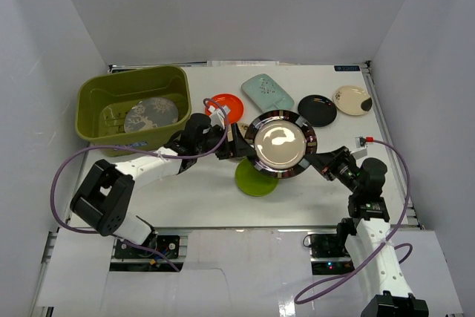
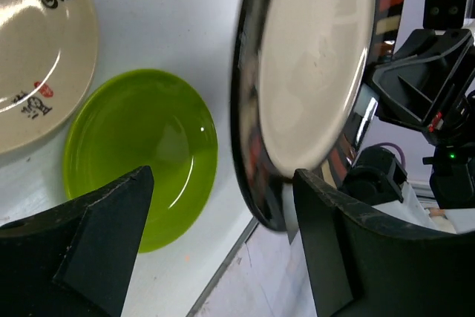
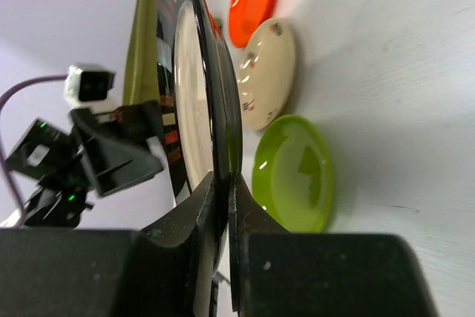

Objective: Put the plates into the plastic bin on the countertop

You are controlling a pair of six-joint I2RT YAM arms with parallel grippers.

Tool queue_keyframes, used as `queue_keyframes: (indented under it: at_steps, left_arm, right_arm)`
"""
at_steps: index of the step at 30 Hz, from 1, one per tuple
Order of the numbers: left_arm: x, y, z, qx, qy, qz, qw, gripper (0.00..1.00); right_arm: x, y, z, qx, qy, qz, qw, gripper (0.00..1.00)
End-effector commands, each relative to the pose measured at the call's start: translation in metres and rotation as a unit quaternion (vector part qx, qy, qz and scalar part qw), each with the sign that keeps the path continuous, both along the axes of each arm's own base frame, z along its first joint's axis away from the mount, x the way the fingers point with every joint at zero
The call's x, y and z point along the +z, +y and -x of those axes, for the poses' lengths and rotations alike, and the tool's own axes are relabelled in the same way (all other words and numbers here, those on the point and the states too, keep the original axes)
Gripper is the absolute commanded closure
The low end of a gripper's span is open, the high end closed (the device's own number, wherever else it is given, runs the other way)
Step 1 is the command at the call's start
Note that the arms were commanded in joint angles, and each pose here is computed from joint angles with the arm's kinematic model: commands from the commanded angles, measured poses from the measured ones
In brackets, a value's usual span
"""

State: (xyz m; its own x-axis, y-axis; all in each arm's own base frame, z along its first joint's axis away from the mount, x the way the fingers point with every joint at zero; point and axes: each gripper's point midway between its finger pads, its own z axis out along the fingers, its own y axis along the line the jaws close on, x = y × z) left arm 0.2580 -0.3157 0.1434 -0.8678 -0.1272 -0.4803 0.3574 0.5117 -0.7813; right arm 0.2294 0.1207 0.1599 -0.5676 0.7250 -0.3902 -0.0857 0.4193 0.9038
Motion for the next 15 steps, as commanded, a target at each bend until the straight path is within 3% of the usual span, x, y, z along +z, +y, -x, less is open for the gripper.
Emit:
queue_keyframes:
  at_steps: [1, 5, 8, 9, 12, 14, 15]
  left_arm:
    - [0.036, -0.016, -0.013, -0.007, -0.047, 0.06, 0.997, 0.15]
    - [0.042, -0.021, -0.017, -0.003, -0.048, 0.078, 0.996, 0.56]
    - [0.048, -0.023, -0.017, -0.005, -0.051, 0.089, 0.995, 0.7]
    - [0.051, -0.023, -0.017, -0.004, -0.054, 0.092, 0.994, 0.84]
    - [0.061, -0.022, -0.016, -0.001, -0.061, 0.105, 0.993, 0.98]
    - [0.069, -0.02, -0.018, 0.009, -0.07, 0.108, 0.992, 1.0]
    - [0.083, -0.015, -0.017, 0.02, -0.085, 0.111, 0.99, 1.0]
  right_arm:
    - [0.089, 0.02, 0.014, 0.08, -0.148, -0.035, 0.985, 0.92]
    - [0.085, 0.024, 0.018, 0.096, -0.144, -0.037, 0.984, 0.92]
    - [0.079, 0.027, 0.02, 0.11, -0.134, -0.045, 0.984, 0.92]
    - [0.076, 0.028, 0.021, 0.115, -0.126, -0.05, 0.984, 0.92]
    - [0.07, 0.03, 0.023, 0.126, -0.117, -0.056, 0.984, 0.92]
    - [0.068, 0.031, 0.024, 0.132, -0.114, -0.055, 0.983, 0.91]
    - [0.064, 0.031, 0.024, 0.132, -0.101, -0.054, 0.985, 0.72]
